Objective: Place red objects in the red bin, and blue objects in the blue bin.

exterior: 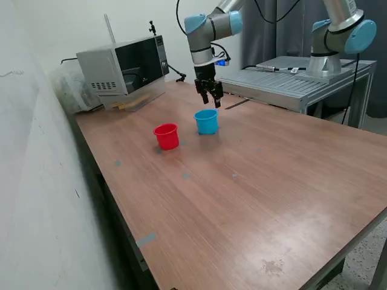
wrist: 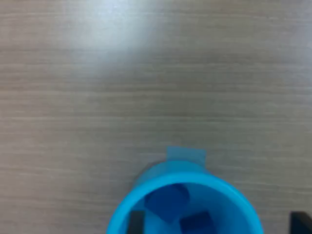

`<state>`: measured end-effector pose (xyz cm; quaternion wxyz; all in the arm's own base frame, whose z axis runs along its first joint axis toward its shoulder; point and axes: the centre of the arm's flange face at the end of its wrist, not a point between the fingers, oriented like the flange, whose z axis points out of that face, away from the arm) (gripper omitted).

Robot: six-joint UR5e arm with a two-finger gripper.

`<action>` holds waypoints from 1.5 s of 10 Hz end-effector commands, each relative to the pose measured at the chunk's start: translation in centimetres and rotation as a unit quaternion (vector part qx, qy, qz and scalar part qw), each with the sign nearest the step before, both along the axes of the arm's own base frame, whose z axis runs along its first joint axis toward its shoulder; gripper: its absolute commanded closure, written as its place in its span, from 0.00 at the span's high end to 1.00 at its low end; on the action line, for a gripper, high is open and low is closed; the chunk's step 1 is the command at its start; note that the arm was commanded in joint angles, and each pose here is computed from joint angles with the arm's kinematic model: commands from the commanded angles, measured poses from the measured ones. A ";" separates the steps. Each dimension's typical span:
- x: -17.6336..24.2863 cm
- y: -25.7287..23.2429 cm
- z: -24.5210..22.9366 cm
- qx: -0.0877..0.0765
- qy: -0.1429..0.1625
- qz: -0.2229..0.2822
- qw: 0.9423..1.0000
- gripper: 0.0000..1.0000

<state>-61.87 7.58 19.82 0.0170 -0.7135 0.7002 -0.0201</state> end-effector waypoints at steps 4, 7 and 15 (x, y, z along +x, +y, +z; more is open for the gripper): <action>7.7 -5.8 13.7 0.027 0.095 0.076 0.992 1.00; 12.8 -11.0 17.2 0.031 0.120 0.111 0.986 1.00; 21.9 -13.2 17.2 -0.023 -0.057 0.119 0.991 1.00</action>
